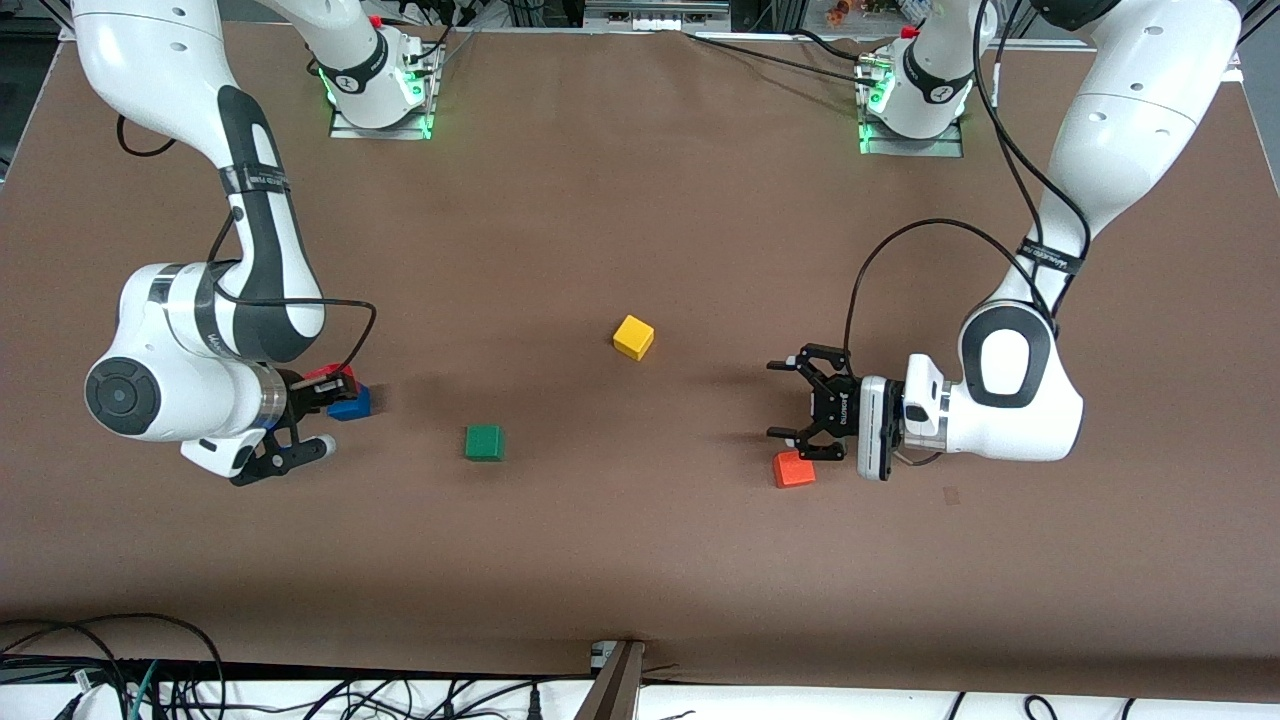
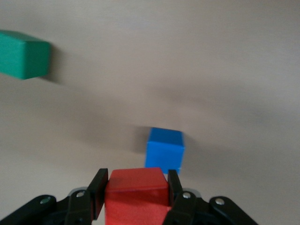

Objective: Pass red block to right arm, stack on blue
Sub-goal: 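Carry the red cube with the right gripper over the blue cube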

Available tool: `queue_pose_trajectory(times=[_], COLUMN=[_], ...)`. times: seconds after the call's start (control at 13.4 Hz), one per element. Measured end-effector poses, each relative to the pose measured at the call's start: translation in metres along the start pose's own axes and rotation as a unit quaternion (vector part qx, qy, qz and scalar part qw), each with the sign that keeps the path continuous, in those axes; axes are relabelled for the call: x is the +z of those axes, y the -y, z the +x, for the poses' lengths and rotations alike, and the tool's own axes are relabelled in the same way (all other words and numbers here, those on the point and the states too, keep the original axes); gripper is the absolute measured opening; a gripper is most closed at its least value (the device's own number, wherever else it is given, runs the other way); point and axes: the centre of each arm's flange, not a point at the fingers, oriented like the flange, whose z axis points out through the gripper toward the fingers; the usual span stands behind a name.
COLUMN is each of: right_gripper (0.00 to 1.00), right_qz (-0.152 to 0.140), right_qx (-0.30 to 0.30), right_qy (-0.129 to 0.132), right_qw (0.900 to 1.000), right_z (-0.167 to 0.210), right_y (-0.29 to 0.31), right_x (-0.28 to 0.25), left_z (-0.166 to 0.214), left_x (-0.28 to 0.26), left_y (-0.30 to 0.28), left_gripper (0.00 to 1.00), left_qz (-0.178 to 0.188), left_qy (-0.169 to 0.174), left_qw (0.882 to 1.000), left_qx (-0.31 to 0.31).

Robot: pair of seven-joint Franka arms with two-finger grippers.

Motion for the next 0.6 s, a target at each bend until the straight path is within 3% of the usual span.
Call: queue_pose_trajectory(times=[0.3, 0.6], right_gripper=[0.56, 0.56], right_qz=[-0.045, -0.058], right_qx=[0.05, 0.08], right_qy=[-0.038, -0.067], right_qw=[0.997, 0.993], right_z=[-0.017, -0.031], right_y=[-0.001, 0.022], right_x=[0.018, 0.019], left_z=[0.005, 0.01], left_x=[0.006, -0.003], left_y=[-0.009, -0.025], left_gripper=[1.0, 1.0], left_qz=[0.016, 0.049], left_qy=[0.065, 0.149], left_qw=[0.993, 0.971], left_qx=[-0.097, -0.178])
